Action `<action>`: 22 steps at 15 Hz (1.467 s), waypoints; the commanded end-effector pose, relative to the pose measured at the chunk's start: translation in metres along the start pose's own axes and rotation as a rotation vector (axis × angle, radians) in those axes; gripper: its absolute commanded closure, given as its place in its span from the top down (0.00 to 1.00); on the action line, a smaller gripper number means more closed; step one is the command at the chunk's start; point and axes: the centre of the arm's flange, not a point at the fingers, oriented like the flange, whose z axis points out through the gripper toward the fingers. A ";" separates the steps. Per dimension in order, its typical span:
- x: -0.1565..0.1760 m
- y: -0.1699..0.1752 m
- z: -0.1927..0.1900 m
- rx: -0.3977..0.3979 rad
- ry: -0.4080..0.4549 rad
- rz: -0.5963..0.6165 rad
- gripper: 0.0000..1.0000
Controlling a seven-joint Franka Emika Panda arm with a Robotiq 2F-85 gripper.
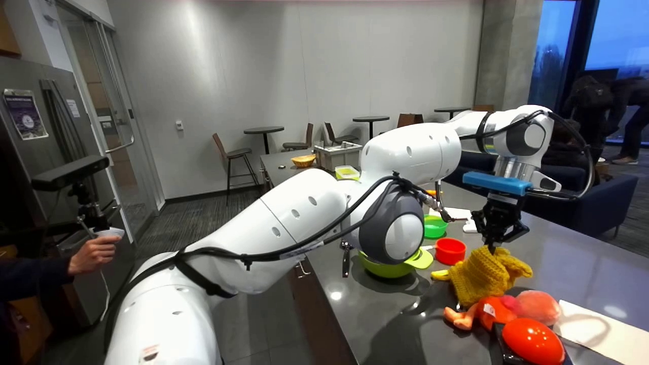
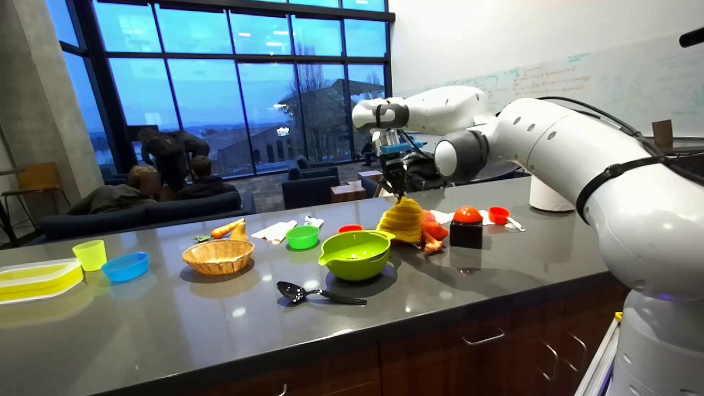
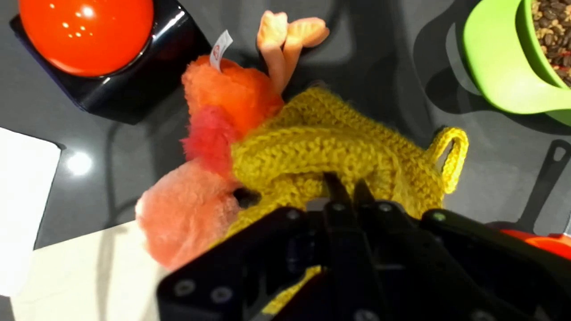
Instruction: Move the yellow cloth and plush toy backwards then lift up the yellow cloth and set it back down on the counter.
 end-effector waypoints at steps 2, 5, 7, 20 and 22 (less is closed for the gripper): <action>0.052 0.020 -0.023 -0.031 -0.068 -0.055 0.30; 0.039 0.031 -0.018 -0.033 -0.076 -0.050 0.41; 0.047 0.014 -0.027 -0.032 -0.068 -0.046 0.55; -0.110 -0.035 -0.049 0.172 0.059 0.071 1.00; -0.123 -0.039 -0.052 0.257 0.079 0.125 1.00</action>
